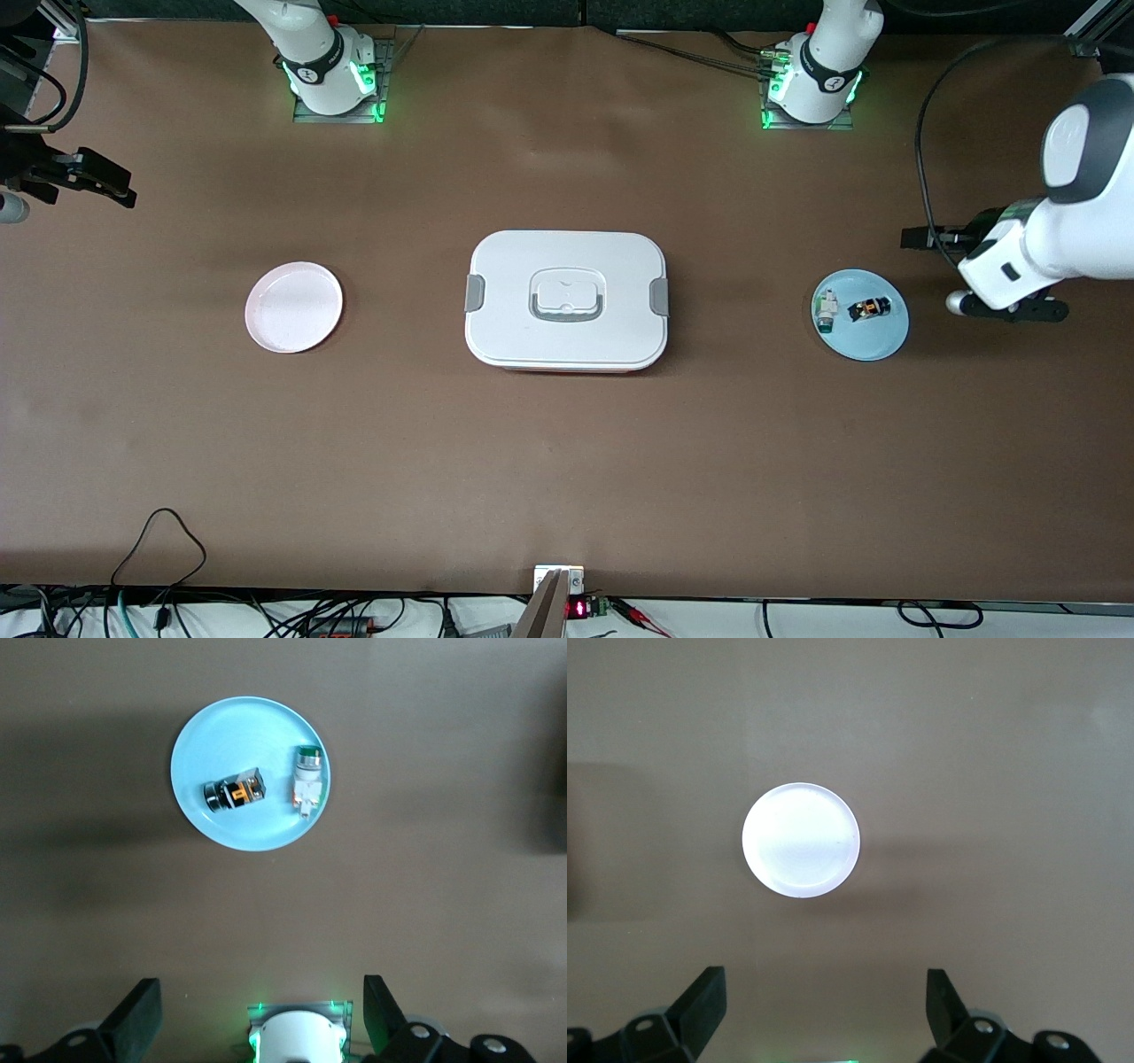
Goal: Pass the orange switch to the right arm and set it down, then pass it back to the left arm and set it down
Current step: 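Move the left gripper down over the orange switch on the blue plate, then close the left gripper on the orange switch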
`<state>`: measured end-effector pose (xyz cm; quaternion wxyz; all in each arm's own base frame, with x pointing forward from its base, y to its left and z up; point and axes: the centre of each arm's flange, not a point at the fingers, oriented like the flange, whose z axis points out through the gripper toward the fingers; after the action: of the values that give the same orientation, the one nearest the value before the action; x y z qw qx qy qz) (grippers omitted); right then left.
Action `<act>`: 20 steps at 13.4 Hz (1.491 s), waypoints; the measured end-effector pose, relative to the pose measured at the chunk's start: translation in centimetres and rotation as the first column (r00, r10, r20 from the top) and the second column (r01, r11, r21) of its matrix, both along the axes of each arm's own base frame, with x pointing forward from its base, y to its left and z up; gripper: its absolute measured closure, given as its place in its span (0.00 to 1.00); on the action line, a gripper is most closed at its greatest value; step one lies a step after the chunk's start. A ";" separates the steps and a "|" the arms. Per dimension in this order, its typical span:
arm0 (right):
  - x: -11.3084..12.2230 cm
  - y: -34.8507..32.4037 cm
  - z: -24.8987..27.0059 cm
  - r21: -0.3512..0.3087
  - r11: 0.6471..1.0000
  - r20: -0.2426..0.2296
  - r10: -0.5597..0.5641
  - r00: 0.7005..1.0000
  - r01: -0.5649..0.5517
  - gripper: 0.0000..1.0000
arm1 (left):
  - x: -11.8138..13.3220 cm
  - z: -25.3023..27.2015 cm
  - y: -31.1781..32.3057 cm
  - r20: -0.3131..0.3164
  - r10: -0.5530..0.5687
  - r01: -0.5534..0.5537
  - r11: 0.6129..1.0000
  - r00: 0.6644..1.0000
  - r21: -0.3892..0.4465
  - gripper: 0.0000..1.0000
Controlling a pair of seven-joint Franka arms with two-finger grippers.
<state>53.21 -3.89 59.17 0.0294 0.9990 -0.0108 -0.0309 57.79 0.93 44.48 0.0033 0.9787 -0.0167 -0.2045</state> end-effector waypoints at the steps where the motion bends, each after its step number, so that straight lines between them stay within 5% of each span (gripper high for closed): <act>1: 0.0 0.0 0.0 0.000 1.000 0.000 0.000 1.000 0.000 0.00 | -0.2 -1.3 0.5 -0.005 0.006 -0.006 1.000 1.000 -0.001 0.00; 8: 0.0 0.0 0.0 0.000 1.000 0.000 -0.001 1.000 0.001 0.00 | 0.0 -11.2 5.3 -0.072 0.070 -0.068 0.997 0.995 0.037 0.00; 14: 0.0 0.0 0.0 0.000 1.000 -0.001 -0.001 1.000 0.001 0.00 | 0.9 -16.3 5.5 0.076 0.223 -0.229 0.969 0.972 0.091 0.00; 20: 0.1 0.0 -0.1 0.000 1.000 -0.003 -0.001 1.000 0.001 0.00 | -1.3 -21.2 5.1 0.146 0.271 -0.286 0.954 0.951 0.094 0.00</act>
<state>53.26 -3.94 59.04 0.0293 0.9990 -0.0111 -0.0324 56.53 6.07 23.31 -0.0247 0.9812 0.1331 -0.1376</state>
